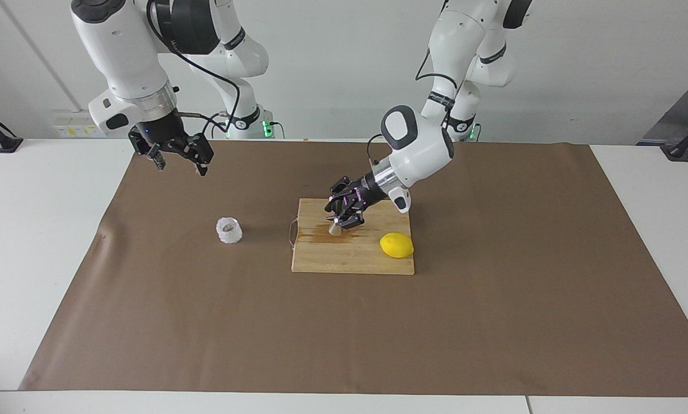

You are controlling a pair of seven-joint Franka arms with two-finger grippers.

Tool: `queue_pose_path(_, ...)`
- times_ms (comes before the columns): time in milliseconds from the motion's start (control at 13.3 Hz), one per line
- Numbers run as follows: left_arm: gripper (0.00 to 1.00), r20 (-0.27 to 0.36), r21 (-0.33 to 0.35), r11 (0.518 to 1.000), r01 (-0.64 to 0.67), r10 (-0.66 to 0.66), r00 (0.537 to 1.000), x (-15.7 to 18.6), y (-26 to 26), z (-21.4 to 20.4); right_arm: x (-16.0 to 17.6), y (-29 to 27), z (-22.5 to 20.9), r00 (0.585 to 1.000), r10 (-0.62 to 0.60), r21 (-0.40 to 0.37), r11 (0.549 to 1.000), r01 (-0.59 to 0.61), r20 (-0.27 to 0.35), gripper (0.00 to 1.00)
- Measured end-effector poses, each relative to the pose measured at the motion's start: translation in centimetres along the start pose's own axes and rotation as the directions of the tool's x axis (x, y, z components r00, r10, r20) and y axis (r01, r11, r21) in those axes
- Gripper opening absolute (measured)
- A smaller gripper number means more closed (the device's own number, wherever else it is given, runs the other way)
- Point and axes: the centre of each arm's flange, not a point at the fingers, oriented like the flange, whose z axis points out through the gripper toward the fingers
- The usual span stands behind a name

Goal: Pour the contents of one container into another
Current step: 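Lower the jigger onto the board and open the left gripper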

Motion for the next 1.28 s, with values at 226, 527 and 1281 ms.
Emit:
queue_pose_path(226, 0.33, -0.008, 0.009, 1.0, 0.003, -0.003, 1.0, 0.4, -0.3, 0.6, 0.0, 0.0, 0.0, 1.0, 0.0, 0.0, 1.0, 0.0, 0.0, 1.0)
queue_pose_path(527, 0.44, -0.014, 0.019, 1.0, 0.0, 0.001, 1.0, 0.4, -0.8, 1.2, 0.0, 0.0, 0.0, 1.0, 0.0, 0.0, 1.0, 0.0, 0.0, 1.0)
queue_pose_path(1281, 1.0, -0.015, -0.012, 0.999, 0.049, -0.05, 0.999, -0.3, -1.1, 1.5, 0.0, 0.0, 0.0, 1.0, 0.0, 0.0, 1.0, 0.0, 0.0, 1.0)
